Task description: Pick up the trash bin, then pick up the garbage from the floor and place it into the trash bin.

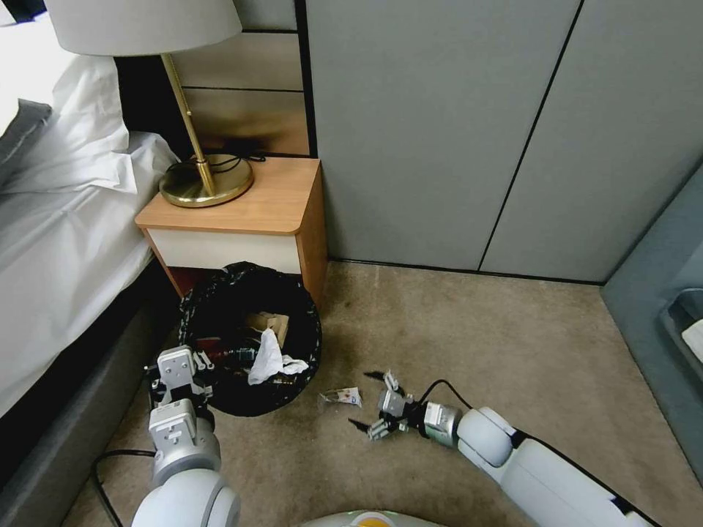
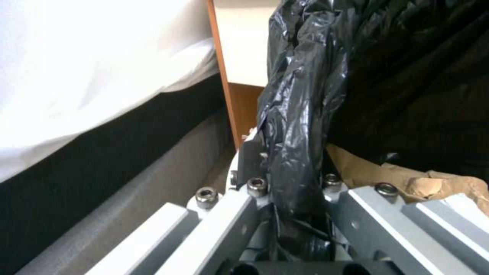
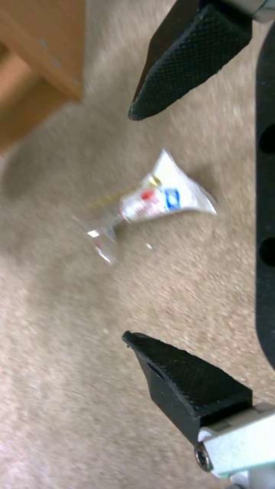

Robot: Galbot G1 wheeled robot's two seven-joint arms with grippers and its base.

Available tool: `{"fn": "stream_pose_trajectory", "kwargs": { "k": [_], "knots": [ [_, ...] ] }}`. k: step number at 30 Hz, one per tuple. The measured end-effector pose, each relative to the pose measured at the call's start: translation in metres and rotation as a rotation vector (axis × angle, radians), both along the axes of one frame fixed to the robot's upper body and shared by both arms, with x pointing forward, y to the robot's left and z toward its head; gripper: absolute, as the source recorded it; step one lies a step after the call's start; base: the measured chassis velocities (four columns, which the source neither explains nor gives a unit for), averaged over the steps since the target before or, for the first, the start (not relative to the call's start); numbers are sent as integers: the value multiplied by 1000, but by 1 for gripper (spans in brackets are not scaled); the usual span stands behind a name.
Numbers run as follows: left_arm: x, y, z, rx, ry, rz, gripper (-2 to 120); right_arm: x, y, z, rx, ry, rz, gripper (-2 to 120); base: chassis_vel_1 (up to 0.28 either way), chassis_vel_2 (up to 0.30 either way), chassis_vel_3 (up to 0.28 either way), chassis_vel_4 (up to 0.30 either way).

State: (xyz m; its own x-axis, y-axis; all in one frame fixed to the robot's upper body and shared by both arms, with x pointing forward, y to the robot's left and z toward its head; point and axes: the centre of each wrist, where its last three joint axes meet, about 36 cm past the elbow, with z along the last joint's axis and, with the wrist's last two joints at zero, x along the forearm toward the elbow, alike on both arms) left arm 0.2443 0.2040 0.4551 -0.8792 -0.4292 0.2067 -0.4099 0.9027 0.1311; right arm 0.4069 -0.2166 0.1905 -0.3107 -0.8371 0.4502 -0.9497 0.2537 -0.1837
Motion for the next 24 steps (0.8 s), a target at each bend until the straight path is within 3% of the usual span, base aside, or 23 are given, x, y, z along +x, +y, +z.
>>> {"fn": "stream_pose_trajectory", "kwargs": {
  "k": [11,24],
  "knots": [
    [-3,-4,-1,-1,10,-2,1,22,30,-30,13,24,24,100,0,0,0,0],
    [-11,-7,-4,1,27,6,1,40,32,-53,-31,22,-44,100,0,0,0,0]
  ]
}}
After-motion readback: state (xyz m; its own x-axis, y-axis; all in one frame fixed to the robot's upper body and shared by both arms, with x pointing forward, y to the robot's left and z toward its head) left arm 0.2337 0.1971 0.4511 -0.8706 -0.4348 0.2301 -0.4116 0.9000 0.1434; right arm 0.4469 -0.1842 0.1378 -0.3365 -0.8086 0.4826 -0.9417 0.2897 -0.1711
